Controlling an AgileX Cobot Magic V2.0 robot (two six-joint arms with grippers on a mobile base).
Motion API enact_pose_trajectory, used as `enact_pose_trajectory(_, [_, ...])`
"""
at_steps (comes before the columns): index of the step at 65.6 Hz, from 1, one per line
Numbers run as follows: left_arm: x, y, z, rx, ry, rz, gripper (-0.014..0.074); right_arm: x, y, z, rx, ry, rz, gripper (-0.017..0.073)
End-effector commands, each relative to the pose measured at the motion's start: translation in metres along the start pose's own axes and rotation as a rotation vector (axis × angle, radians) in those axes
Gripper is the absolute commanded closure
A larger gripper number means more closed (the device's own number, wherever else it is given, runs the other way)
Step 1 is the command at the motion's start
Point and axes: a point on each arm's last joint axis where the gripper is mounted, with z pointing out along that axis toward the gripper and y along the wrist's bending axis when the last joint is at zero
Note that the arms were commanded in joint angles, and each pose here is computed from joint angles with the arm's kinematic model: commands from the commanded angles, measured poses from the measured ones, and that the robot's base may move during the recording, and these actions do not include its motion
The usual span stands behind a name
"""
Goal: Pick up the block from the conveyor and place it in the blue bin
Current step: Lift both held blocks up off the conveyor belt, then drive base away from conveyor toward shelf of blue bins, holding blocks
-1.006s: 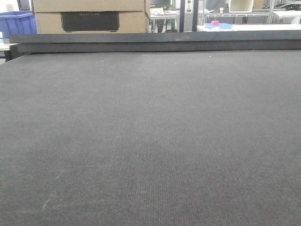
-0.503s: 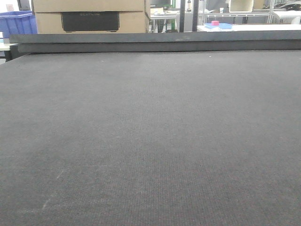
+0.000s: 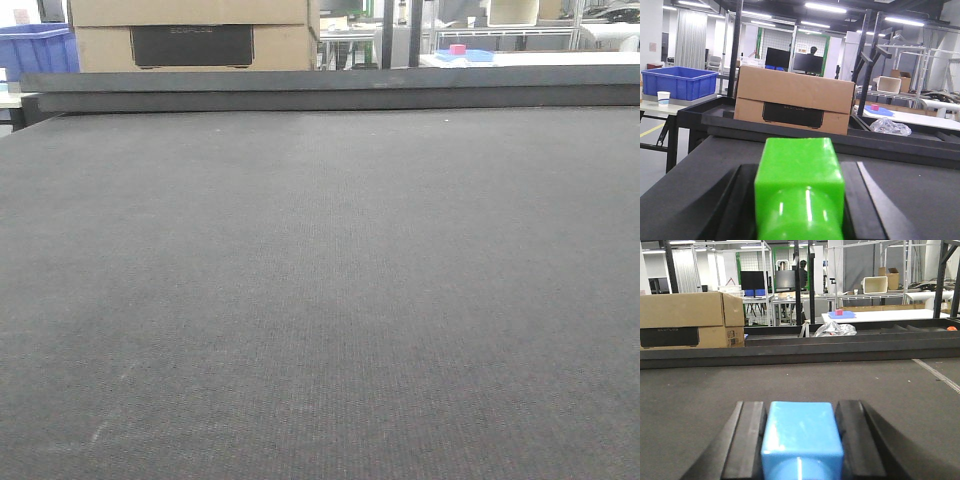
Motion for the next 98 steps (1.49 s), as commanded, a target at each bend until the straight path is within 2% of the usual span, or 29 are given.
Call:
enact_pose_trajectory(1, [-0.0008,0.0001,-0.0009,-0.002,-0.017,-0.003,0.0704,-0.0015,-0.0002,-0.0008,0.001,-0.028,-0.004,0.0727])
enact_pose_trajectory(98, [-0.0010,0.0001,-0.0013,-0.001,-0.019,-0.003,0.0704,-0.0018,-0.0001,-0.0019,0.001,-0.034,-0.005,0.0727])
